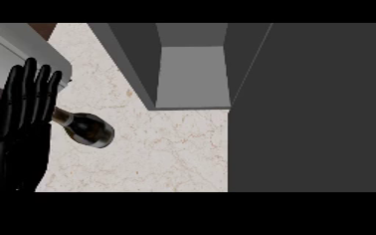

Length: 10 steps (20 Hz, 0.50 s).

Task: Pick up the wine, place it into the cabinet and close the cabinet

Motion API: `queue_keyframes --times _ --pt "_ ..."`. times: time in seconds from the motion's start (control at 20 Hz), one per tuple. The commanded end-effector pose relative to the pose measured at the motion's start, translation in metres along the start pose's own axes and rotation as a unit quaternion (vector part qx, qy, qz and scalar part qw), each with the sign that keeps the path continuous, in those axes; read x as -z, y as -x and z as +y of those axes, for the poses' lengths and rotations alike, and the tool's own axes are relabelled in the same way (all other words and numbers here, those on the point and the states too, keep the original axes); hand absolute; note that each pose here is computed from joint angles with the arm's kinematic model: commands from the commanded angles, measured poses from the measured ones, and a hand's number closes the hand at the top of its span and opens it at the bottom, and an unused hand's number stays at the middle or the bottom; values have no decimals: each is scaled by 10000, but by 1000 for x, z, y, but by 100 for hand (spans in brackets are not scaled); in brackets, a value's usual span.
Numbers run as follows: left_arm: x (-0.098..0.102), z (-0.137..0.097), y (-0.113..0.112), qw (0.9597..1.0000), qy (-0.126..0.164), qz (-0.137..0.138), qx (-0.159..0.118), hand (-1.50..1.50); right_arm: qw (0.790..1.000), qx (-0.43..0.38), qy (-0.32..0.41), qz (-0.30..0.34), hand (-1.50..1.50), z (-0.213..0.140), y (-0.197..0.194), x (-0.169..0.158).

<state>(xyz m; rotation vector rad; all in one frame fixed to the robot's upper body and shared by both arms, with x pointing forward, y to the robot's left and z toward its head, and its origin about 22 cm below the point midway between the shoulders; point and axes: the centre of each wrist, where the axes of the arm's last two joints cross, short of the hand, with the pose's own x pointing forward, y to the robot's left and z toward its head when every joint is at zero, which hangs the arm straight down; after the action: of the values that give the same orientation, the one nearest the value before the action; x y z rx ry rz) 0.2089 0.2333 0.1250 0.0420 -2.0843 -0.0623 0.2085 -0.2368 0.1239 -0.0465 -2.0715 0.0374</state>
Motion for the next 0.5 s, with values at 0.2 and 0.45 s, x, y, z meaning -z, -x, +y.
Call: queue_keyframes --times 0.2,0.45 --pt "58 -4 12 9816 1767 90 -712 -150 9995 36 -281 -163 -150 12 -9 -22" --pt "41 -4 15 9500 2439 1140 -1582 -150 9783 889 -1837 367 -150 24 -26 -39"
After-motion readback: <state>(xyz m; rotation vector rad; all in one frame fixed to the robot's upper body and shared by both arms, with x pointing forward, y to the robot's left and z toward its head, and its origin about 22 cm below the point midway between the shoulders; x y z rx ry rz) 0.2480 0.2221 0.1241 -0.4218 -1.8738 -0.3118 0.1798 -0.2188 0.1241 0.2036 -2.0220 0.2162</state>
